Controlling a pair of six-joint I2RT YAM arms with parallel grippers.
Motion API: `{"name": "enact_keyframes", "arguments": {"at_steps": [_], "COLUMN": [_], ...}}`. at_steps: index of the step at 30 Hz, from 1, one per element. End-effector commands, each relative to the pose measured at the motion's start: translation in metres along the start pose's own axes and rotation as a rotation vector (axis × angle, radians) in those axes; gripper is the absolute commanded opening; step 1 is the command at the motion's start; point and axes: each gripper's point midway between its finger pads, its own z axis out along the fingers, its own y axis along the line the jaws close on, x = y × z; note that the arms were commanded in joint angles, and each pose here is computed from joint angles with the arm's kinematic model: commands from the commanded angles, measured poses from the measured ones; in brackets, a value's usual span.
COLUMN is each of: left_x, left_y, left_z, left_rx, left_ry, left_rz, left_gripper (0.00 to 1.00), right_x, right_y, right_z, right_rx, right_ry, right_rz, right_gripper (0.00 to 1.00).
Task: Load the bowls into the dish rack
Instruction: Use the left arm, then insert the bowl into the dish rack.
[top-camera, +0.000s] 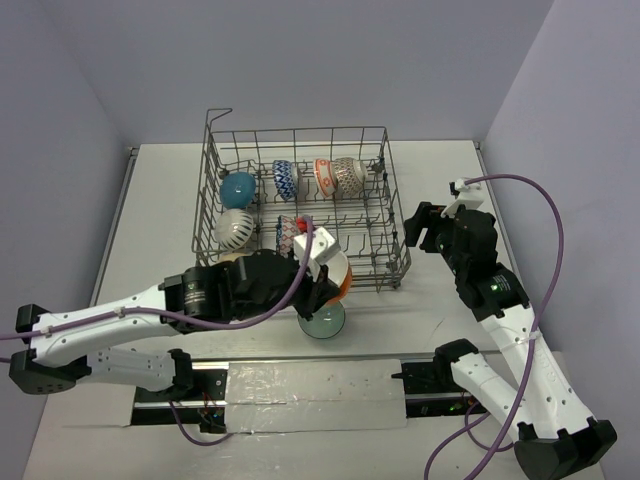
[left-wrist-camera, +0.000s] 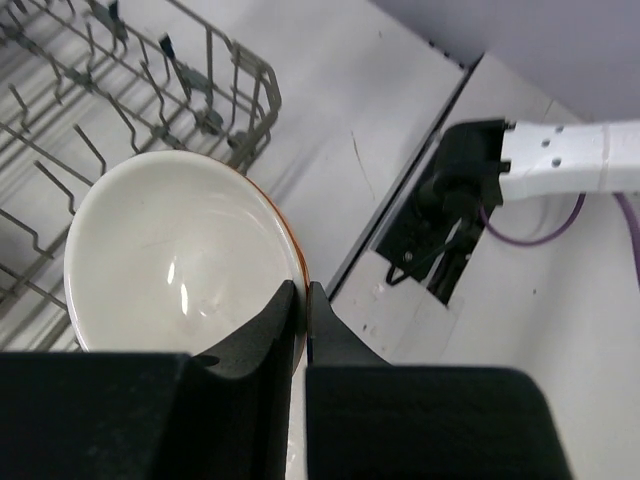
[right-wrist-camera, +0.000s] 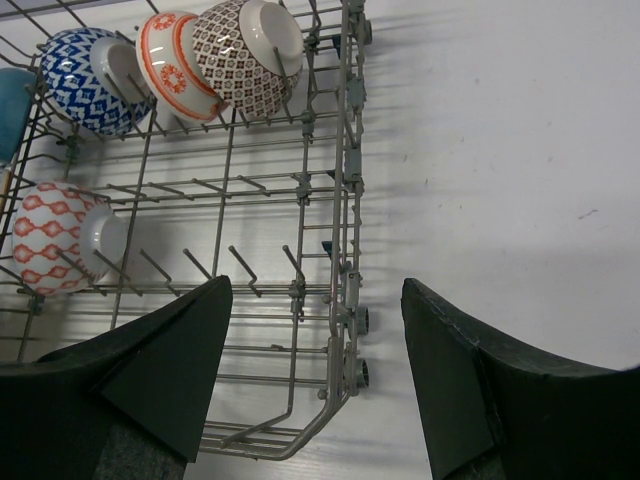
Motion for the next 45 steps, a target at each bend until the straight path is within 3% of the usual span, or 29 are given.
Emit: {"name": "enact_keyframes", "arguments": {"at_steps": [1,8,18,23,30,35,45], "left_x": [-0.052,-0.069,-0.092,-0.091,-0.094,-0.094,-0.075], "left_y": [0.0,0.024,0.104,0.117,0.123,0.134,0.159], "left_z": [-0.014,-0.016,0.003,0.037,0.061,0.061,0.075], "left_rx": [-0.012,-0.121,-0.252,-0.198,-0.057,-0.014,0.077], "left_ry": [-0.202,-0.311,-0.454,-0.43,-0.458,-0.544,-0.572], "left_rz": [-0.042,-0.061,-0.117,-0.114,-0.227,-0.3,-0.421], "left_gripper": [0.0,0.0,0.0,0.0,0.0,0.0,0.0], "right_x": [-0.014,-0.014,-0.012,-0.013,-0.014,-0.013,-0.008], "right_y": [0.006,0.009,0.01,0.013,0.014,0.017,0.017], "right_z": [-0.003,-0.004,-0.001,0.0,0.001,0.001,0.005], "right_rx": [-0.023,-0.039,-0.043,-0.056,-0.063,-0.077,-0.077], "right_ry": [-0.051,-0.051,-0.042,-0.037,-0.038,-0.028,-0.007], "right_rz": [0.011,0.011,0.01,0.007,0.008,0.004,0.003], "right_gripper": [0.76,0.76,0.76,0.76,0.76,0.76,0.76]}}
